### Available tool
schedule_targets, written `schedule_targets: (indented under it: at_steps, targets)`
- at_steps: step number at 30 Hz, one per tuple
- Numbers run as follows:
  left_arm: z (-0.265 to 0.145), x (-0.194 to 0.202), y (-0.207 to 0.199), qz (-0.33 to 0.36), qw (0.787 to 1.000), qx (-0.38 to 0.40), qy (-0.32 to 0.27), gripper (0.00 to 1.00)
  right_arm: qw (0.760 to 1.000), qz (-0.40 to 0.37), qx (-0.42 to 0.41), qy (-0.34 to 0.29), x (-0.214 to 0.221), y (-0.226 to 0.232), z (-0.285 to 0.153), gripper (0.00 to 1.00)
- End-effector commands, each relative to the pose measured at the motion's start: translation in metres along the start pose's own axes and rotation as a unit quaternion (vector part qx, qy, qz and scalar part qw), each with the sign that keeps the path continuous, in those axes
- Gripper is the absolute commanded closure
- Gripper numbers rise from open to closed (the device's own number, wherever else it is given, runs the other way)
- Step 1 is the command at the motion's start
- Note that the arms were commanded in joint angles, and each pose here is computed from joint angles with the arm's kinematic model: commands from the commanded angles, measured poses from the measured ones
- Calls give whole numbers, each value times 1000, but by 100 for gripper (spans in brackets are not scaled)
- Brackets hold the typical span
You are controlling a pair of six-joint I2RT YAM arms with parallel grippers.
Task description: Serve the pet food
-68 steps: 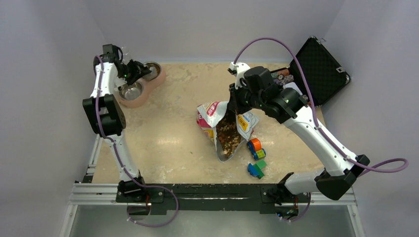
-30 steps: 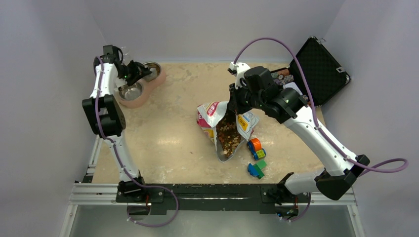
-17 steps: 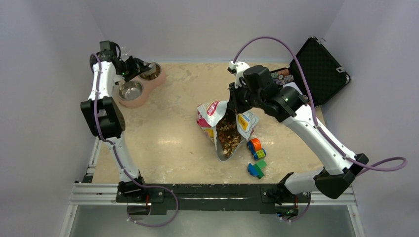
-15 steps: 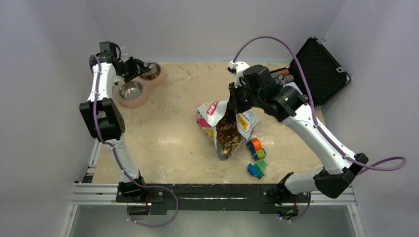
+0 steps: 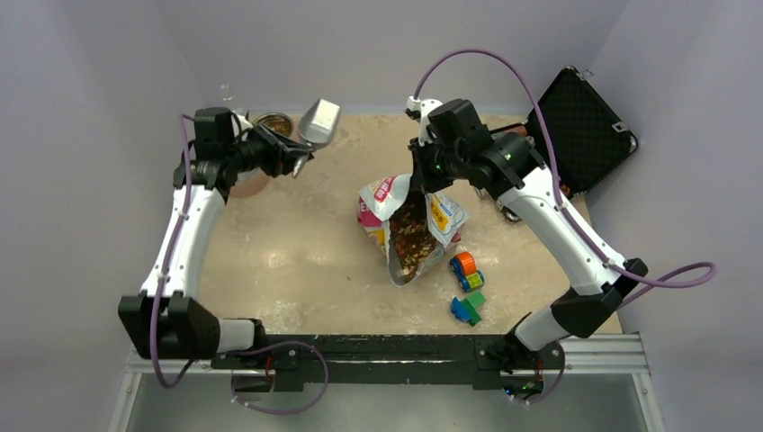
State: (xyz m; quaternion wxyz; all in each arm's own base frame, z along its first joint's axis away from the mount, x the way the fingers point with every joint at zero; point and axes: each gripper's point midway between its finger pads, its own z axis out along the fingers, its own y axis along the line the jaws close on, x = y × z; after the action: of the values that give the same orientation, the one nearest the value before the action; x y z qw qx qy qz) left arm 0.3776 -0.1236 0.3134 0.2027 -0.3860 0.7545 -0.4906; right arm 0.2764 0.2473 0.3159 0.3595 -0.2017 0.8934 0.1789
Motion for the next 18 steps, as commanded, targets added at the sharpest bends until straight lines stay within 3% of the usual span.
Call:
schedule_targets:
  at_steps: [1,6,9,12,18]
  targets:
    - [-43,84,-3,199,973,88,75,100,993,17,-23,-111,-61,15,-30,100]
    - [-95,158,41,269,949,72,150,100,993,5,-15,-114,-71,14,-20,100]
    - [-131,179,65,288,945,49,145,100,993,4,-11,-119,-81,15,-18,100]
    - [-157,197,86,270,949,34,157,100,993,13,-13,-121,-87,17,-13,100]
    - [-163,213,127,209,959,-16,191,100,990,41,-26,-131,-100,26,-14,100]
